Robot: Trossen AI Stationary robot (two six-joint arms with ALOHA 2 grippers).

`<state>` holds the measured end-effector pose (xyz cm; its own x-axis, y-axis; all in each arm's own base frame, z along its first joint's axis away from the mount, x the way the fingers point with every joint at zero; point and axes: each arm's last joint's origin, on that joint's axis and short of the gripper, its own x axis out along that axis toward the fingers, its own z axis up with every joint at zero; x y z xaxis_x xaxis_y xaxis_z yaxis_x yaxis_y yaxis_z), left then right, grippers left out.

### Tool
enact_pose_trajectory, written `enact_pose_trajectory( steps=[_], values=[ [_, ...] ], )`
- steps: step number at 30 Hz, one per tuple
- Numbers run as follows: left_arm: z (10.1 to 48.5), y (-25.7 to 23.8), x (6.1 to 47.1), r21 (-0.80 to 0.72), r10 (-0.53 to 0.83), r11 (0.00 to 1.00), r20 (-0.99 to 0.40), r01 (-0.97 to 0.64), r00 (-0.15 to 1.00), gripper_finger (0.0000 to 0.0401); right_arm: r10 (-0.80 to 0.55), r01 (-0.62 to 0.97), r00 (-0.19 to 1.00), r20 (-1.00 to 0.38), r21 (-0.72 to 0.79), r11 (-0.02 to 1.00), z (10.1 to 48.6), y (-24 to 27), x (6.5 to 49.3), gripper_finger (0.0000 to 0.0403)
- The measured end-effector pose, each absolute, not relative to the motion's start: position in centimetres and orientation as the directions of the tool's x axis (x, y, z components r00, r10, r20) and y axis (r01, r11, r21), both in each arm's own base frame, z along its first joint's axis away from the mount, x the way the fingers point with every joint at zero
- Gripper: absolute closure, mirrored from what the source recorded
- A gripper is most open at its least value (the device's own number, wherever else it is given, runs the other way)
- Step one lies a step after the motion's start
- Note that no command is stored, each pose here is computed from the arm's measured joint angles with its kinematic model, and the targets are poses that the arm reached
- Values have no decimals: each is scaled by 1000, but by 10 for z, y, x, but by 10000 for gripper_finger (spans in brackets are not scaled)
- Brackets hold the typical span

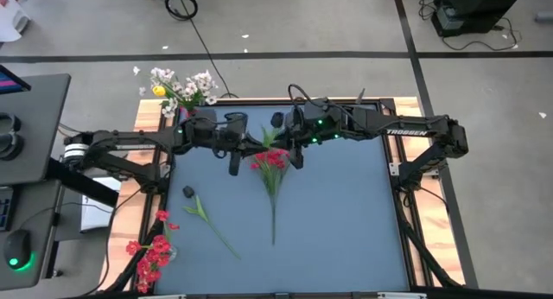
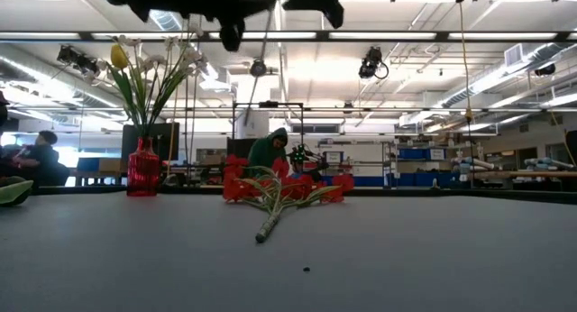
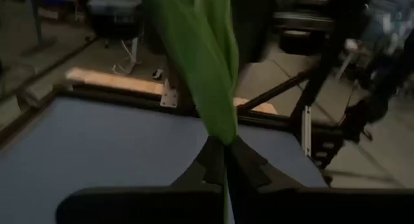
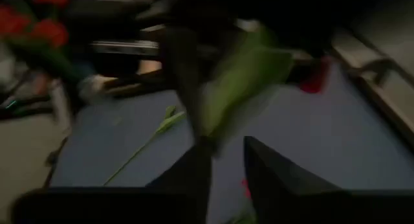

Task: Sort flowers into vase by color
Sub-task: Put the right black tulip flower into the transparent vase

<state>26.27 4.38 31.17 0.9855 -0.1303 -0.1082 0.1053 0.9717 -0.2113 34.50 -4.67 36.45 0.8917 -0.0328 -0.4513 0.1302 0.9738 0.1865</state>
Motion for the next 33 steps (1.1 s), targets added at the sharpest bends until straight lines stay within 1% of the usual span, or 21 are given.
enact_pose_trajectory(
  steps=[2, 4, 7, 9, 12, 17, 19, 22, 26, 28, 33],
  values=[
    [320, 35, 250, -136, -157, 981, -113, 142, 981, 398, -138, 256, 877, -460, 204, 945, 368, -50, 339, 264],
    [326, 26, 234, -83, -188, 981, -145, 178, 971, 398, -214, 346, 864, -455, 229, 910, 372, -53, 334, 240],
    [335, 13, 207, -30, -226, 974, -182, 224, 957, 399, -238, 389, 861, -450, 282, 877, 375, -52, 330, 224],
    [341, 4, 187, 4, -277, 959, -181, 283, 944, 400, -242, 405, 861, -448, 313, 859, 377, -51, 328, 223],
    [348, -6, 157, 8, -344, 937, -176, 350, 922, 400, -279, 453, 850, -447, 349, 820, 377, -51, 328, 225],
    [360, -17, 110, 1, -464, 885, -100, 466, 880, 400, -287, 484, 844, -453, 416, 770, 375, -42, 330, 226],
    [362, -21, 94, -25, -546, 838, -68, 545, 835, 400, -302, 505, 838, -455, 435, 745, 374, -38, 331, 226],
    [364, -27, 75, -68, -697, 717, -41, 694, 716, 401, -322, 536, 825, -464, 464, 705, 372, -32, 332, 226],
    [353, -28, 56, -137, -744, 668, -111, 732, 659, 401, -303, 538, 828, -471, 519, 664, 371, -20, 332, 227],
    [347, -28, 48, -146, -760, 649, -145, 746, 633, 401, -298, 540, 828, -475, 534, 650, 371, -13, 332, 227],
    [346, -27, 32, -108, -804, 594, -118, 797, 583, 401, -308, 576, 805, -507, 545, 609, 367, 6, 329, 227]
  ],
)
